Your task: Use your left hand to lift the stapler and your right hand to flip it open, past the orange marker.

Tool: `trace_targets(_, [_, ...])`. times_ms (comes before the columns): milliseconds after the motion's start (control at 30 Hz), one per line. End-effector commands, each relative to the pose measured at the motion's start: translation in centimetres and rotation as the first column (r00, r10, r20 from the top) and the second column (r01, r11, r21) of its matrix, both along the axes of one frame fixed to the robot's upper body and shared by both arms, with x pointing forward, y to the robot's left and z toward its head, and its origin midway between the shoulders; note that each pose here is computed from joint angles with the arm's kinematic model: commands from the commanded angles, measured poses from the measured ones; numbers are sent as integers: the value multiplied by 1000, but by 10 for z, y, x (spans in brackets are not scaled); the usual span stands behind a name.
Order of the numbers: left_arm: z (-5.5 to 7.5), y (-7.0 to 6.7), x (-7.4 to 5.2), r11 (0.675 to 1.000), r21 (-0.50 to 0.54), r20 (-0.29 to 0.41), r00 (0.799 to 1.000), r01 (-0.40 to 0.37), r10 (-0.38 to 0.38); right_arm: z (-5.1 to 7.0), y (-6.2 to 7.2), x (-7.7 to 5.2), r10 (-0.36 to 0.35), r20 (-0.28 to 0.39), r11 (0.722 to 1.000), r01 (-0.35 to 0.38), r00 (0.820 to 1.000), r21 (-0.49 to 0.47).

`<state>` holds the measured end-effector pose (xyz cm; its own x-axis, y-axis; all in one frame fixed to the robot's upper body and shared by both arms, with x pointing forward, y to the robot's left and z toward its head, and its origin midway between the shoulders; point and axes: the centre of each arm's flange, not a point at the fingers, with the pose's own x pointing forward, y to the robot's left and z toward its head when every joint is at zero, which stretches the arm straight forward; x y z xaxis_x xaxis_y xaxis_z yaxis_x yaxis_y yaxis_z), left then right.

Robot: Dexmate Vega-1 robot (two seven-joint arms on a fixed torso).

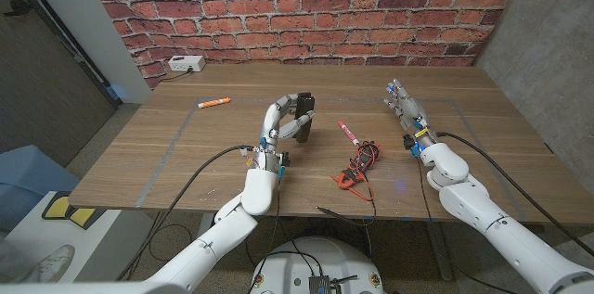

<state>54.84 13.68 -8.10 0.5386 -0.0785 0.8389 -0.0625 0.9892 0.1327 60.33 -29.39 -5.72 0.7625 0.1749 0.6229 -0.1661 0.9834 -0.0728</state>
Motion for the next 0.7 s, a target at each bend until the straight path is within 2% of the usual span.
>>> trace_targets(33, [3, -2, -4, 993, -111, -35, 998, 44, -48, -2, -1, -14, -13, 18, 1000, 14, 1000, -20])
trace_targets(400, [4, -5, -9, 983, -168, -35, 996, 75, -82, 3, -1, -22, -14, 35, 999, 16, 999, -51])
trace_targets(700, [2, -8, -5, 969, -217, -44, 990, 119, -132, 5, 2, -27, 3, 43, 996, 1, 999, -85])
